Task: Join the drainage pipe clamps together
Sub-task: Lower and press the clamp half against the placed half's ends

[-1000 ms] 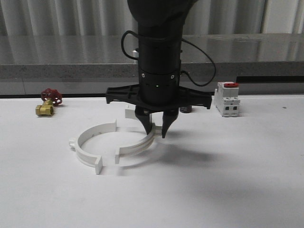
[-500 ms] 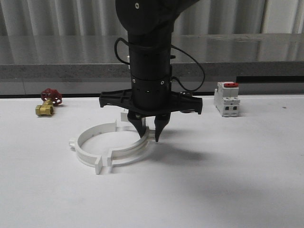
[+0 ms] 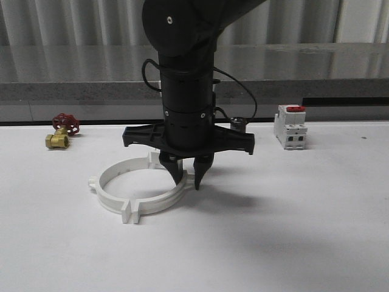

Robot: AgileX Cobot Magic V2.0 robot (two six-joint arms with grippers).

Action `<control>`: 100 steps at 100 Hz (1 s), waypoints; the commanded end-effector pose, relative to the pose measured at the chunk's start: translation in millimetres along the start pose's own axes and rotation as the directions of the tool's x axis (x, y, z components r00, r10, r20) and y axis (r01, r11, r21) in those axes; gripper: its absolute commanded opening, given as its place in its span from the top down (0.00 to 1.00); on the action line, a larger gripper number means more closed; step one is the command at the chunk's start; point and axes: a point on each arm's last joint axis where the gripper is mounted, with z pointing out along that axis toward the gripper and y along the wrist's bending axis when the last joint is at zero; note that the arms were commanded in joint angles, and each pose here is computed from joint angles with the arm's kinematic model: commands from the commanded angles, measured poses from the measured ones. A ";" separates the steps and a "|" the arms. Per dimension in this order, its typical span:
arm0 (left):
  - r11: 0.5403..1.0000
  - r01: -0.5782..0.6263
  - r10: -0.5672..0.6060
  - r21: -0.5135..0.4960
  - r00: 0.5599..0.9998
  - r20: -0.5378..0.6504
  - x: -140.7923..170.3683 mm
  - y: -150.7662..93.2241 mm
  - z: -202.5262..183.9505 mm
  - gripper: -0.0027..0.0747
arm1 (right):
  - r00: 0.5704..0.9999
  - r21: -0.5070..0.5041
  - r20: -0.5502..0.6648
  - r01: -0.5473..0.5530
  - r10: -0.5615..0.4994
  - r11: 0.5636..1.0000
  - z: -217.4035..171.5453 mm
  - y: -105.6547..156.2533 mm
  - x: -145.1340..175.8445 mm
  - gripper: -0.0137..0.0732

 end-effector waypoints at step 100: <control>1.000 0.004 -0.005 0.007 0.996 0.088 -13.0 -1.4 -4.2 0.99 | 0.996 -0.090 0.092 -0.014 0.022 0.996 -28.4 8.2 -15.5 0.42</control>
